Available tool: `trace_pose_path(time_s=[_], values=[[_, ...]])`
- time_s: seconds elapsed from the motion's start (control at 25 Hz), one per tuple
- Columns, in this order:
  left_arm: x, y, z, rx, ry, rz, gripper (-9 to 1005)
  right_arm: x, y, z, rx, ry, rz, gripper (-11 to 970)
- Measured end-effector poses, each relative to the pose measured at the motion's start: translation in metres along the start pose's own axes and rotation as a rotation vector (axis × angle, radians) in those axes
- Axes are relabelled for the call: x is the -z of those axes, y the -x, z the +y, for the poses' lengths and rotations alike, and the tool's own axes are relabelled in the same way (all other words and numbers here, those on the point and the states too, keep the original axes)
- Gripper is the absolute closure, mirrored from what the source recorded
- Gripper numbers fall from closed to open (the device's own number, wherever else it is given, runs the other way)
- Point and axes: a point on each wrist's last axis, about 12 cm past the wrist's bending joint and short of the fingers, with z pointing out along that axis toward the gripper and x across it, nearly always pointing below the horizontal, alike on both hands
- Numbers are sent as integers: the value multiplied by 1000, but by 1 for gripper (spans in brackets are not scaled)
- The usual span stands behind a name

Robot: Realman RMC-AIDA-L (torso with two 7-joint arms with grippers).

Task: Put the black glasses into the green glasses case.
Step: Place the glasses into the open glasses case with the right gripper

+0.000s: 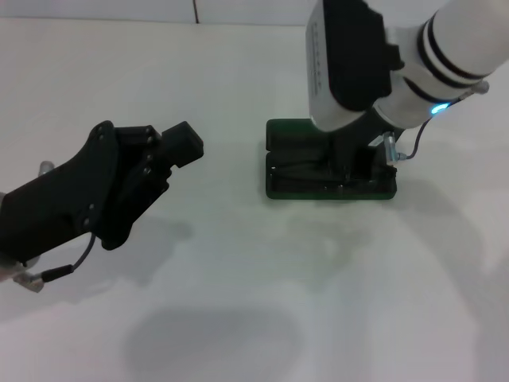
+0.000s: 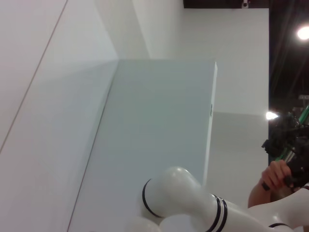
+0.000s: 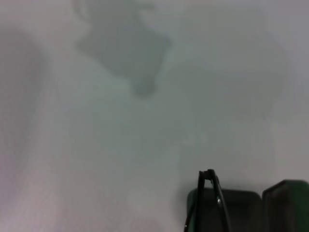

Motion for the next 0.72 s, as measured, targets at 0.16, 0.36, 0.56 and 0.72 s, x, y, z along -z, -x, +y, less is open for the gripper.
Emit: trace_pose_path(time_s=[0.16,0.36,0.56,0.72], values=[[-5,1,4,15,-15,1,967,-7,-1,3,31,-18,31,897],[-14,1,7,69,-43,-4,967,-10,-6,1,50,-53,59,896],[-17,-1,6,81,-43,-13,967,-13,-9,2,72,-78,74,896],[-17,-1,6,82,-42,-16,967,-17,-8,3,87,-92,72,896]])
